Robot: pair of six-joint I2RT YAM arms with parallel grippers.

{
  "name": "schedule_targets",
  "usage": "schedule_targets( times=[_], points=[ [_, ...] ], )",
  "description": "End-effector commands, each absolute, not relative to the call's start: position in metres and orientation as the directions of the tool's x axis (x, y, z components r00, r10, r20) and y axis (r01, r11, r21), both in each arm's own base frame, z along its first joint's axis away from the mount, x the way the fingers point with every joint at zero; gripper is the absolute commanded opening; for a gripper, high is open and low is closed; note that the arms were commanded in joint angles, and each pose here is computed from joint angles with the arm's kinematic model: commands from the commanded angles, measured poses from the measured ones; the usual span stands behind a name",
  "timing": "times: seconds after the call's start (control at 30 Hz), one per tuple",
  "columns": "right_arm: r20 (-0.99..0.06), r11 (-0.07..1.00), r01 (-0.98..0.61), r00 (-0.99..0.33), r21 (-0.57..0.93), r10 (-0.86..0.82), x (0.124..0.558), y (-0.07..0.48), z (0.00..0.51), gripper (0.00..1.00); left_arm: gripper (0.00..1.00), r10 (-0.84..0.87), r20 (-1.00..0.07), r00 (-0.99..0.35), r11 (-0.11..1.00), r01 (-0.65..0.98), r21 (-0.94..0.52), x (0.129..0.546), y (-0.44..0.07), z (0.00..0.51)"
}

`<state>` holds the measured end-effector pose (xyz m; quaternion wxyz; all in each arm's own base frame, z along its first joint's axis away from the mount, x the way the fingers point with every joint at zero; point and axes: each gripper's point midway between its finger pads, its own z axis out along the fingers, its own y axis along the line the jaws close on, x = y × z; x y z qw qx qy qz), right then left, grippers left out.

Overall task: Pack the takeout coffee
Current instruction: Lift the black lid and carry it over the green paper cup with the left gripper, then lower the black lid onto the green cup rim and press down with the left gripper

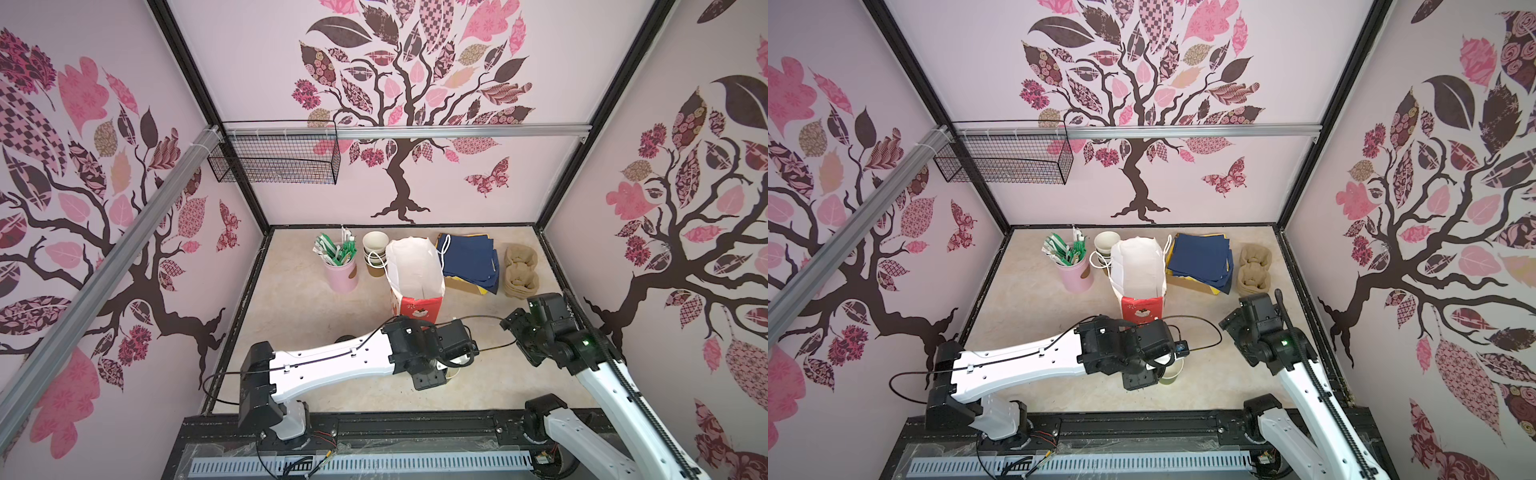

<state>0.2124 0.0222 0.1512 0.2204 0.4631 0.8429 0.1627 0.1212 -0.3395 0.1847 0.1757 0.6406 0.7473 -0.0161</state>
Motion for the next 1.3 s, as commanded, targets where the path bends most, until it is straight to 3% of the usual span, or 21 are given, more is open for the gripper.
schedule_targets(
  times=[0.0, 0.23, 0.73, 1.27],
  points=[
    [-0.198, 0.514, 0.634, -0.502, 0.578, 0.842, 0.230, 0.012, 0.168, 0.85, 0.57, 0.935, -0.342, -0.098, 0.173, 0.965, 0.196, 0.130, -0.363, 0.198],
    [-0.258, 0.541, 0.645, -0.485, 0.540, 0.836, 0.237, -0.016, 0.186, 0.86, 0.58, 0.967, -0.235, -0.099, 0.158, 0.956, 0.249, 0.151, -0.376, 0.183],
    [-0.249, 0.525, 0.651, -0.473, 0.548, 0.845, 0.224, -0.013, 0.192, 0.86, 0.59, 0.951, -0.254, -0.176, 0.210, 0.971, 0.113, 0.151, -0.397, 0.170],
    [-0.251, 0.539, 0.648, -0.487, 0.538, 0.836, 0.222, -0.012, 0.190, 0.86, 0.60, 0.961, -0.203, -0.185, 0.211, 0.971, 0.112, 0.151, -0.394, 0.154]
  ],
)
